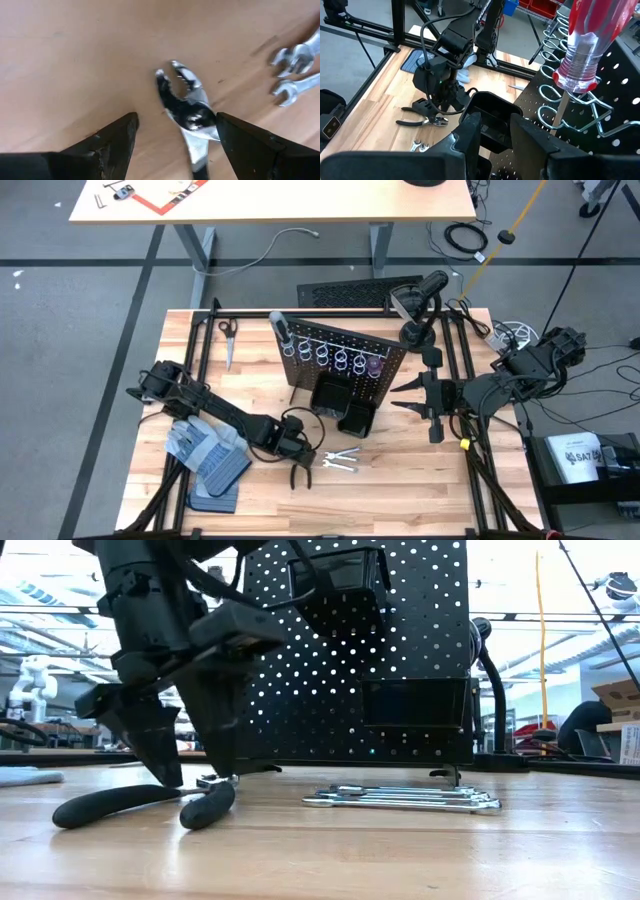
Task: Hang tools onto peg board
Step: Hang the black pliers on the black peg board
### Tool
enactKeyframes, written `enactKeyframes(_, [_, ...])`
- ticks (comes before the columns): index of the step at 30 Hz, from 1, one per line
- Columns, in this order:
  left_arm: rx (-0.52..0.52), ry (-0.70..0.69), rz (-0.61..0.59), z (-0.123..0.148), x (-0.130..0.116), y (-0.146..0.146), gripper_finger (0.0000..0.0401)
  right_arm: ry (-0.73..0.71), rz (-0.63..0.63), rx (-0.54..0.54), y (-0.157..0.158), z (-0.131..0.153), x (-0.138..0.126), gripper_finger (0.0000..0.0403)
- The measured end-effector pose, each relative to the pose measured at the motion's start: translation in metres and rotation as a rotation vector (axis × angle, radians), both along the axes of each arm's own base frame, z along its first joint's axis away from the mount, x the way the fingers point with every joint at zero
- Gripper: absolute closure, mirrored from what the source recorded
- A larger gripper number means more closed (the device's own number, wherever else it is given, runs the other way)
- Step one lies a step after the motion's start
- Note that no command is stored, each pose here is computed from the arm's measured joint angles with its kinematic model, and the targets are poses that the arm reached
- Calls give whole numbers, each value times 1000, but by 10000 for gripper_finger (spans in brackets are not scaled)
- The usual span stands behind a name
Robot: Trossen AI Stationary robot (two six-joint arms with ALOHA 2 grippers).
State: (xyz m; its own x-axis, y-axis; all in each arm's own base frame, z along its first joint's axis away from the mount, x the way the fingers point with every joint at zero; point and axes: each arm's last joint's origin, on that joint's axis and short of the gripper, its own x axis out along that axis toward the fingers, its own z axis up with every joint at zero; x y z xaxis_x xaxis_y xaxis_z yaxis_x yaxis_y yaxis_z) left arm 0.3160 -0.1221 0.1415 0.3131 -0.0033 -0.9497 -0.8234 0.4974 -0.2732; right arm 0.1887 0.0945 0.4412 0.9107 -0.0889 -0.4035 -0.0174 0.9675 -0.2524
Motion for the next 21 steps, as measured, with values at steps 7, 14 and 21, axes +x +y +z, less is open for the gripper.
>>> enactKeyframes(7, [65, -9, 10, -3, -2, 2, 116, 0, 1, -3, 0, 0, 0, 303])
enactKeyframes(14, [135, 41, -87, -4, -7, 5, 116, -1, 1, -3, 0, 0, 0, 303])
enactKeyframes(21, [94, 59, -120, 0, -8, 5, 116, -5, 1, 0, 0, 0, 0, 303])
